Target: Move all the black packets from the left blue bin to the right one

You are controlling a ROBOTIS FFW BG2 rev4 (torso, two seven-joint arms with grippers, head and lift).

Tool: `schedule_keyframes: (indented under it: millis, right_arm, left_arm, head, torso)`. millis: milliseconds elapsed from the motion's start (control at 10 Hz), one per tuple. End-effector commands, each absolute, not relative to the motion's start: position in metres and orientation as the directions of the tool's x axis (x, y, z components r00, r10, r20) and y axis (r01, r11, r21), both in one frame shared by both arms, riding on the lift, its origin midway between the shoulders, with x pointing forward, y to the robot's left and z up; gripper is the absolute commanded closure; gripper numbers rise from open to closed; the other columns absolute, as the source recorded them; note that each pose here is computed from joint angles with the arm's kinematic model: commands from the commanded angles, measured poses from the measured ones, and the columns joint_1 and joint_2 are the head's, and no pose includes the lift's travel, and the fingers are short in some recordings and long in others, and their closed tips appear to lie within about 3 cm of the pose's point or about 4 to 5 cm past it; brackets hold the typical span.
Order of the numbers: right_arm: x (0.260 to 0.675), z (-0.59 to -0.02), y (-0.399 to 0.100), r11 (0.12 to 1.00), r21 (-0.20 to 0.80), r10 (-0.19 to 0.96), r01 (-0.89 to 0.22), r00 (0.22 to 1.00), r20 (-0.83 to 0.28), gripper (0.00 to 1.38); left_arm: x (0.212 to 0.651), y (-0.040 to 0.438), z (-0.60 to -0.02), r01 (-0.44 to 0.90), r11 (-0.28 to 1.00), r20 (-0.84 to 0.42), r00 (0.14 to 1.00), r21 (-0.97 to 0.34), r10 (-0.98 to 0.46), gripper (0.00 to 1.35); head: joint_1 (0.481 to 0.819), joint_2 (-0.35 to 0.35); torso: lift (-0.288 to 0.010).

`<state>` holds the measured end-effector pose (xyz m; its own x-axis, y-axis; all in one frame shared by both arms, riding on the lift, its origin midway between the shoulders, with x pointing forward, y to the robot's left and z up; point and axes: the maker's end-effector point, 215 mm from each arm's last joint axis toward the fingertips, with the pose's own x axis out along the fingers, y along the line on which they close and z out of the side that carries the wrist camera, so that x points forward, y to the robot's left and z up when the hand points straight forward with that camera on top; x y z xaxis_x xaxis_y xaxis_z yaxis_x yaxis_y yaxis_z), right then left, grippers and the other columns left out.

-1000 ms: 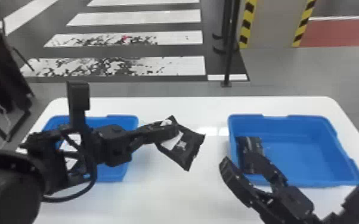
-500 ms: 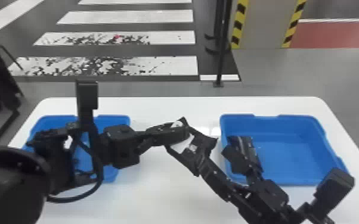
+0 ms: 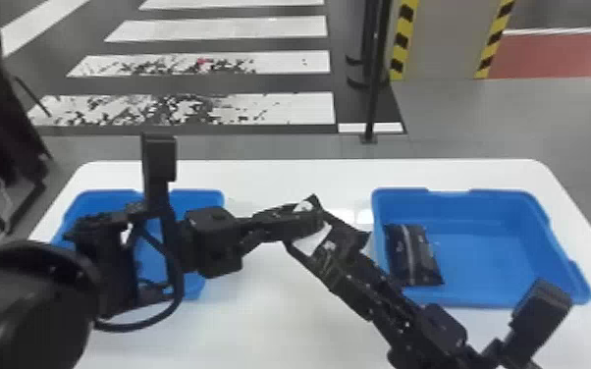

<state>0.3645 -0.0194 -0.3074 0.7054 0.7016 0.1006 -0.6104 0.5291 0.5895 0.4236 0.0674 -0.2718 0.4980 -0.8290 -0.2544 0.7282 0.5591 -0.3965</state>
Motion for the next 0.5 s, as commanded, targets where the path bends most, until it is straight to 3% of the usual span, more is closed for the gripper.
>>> schedule_keyframes:
  millis: [0,100,200,300,400]
  right_arm:
    - [0.364,-0.308,-0.019,0.526,0.592,0.704,-0.611,0.703,0.101,1.27]
    - [0.364,-0.307,-0.019,0.527,0.589,0.703,-0.613,0.704,0.104,1.27]
    - [0.365,-0.305,-0.019,0.527,0.586,0.703,-0.616,0.703,0.108,1.27]
    - [0.366,-0.306,-0.021,0.531,0.585,0.699,-0.613,0.707,0.106,1.27]
    - [0.368,-0.308,-0.025,0.538,0.582,0.696,-0.61,0.711,0.101,1.27]
  left_arm:
    - [0.423,0.066,-0.271,0.729,0.556,-0.252,0.496,-0.399,-0.831,1.21]
    - [0.423,0.066,-0.272,0.729,0.555,-0.249,0.496,-0.401,-0.832,1.21]
    - [0.423,0.068,-0.272,0.717,0.558,-0.232,0.51,-0.417,-0.829,1.01]
    - [0.425,0.081,-0.275,0.691,0.571,-0.21,0.539,-0.443,-0.816,0.64]
    - [0.428,0.096,-0.272,0.679,0.589,-0.185,0.573,-0.438,-0.798,0.43]
  head:
    - [0.695,0.069]
    - [0.695,0.069]
    - [0.695,0.068]
    - [0.695,0.069]
    - [0.695,0.075]
  torso:
    - [-0.154]
    - [-0.154]
    - [-0.154]
    - [-0.154]
    - [-0.154]
